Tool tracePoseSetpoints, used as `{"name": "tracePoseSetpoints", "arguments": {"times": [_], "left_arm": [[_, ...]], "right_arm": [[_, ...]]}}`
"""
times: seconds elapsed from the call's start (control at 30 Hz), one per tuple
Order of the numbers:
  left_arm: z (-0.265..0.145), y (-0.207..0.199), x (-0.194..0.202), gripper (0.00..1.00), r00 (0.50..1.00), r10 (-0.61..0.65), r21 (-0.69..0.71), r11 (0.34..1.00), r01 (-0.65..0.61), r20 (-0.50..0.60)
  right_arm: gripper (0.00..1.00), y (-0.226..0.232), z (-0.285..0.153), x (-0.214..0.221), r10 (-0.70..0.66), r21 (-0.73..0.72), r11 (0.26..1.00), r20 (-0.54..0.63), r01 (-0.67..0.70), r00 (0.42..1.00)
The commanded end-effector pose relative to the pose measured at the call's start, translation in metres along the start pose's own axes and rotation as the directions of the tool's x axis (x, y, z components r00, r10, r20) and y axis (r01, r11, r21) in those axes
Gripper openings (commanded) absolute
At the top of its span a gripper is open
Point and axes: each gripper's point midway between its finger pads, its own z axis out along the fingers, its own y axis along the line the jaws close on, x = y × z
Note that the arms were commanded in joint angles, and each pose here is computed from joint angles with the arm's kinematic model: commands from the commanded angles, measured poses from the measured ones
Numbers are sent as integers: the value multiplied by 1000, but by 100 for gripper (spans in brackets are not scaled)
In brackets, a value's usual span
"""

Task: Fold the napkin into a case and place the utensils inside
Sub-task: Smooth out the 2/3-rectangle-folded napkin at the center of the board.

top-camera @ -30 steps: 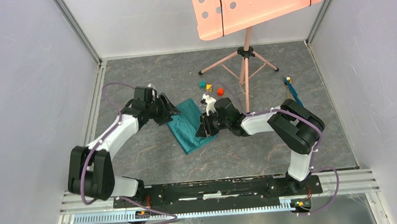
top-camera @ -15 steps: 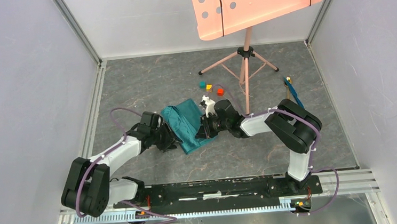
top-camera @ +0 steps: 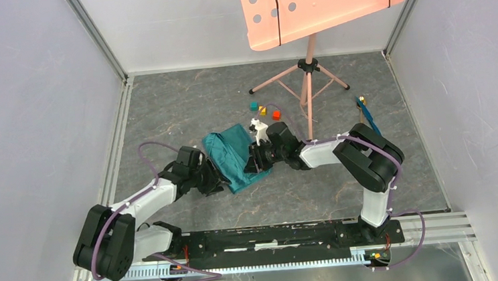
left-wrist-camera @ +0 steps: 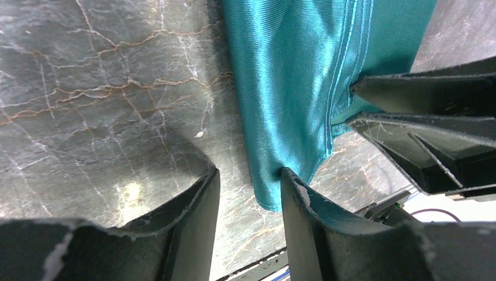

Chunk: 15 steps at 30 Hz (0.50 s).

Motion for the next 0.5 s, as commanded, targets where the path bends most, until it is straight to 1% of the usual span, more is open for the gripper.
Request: {"name": "tracePoseSetpoints", "arguments": {"times": [0.0, 0.23, 0.27, 0.37, 0.47], "left_arm": [[1, -7, 3, 50, 1000, -29, 42, 999, 29, -3], [2, -4, 4, 50, 1000, -26, 38, 999, 27, -4], [2, -4, 4, 50, 1000, -26, 38, 999, 26, -4], [3, -3, 6, 48, 999, -31, 39, 999, 31, -7], [4, -1, 8, 45, 999, -32, 37, 999, 32, -9]], "right_arm": [[40, -4, -1, -18, -53, 30, 998, 29, 52, 998], [39, -13, 4, -11, -59, 53, 997, 3, 59, 998], [38, -13, 5, -7, -47, 45, 998, -6, 48, 999], [29, -4, 7, -1, -18, 2, 1000, 0, 18, 1000], [24, 7, 7, 3, 1, -36, 999, 3, -1, 1000]]}}
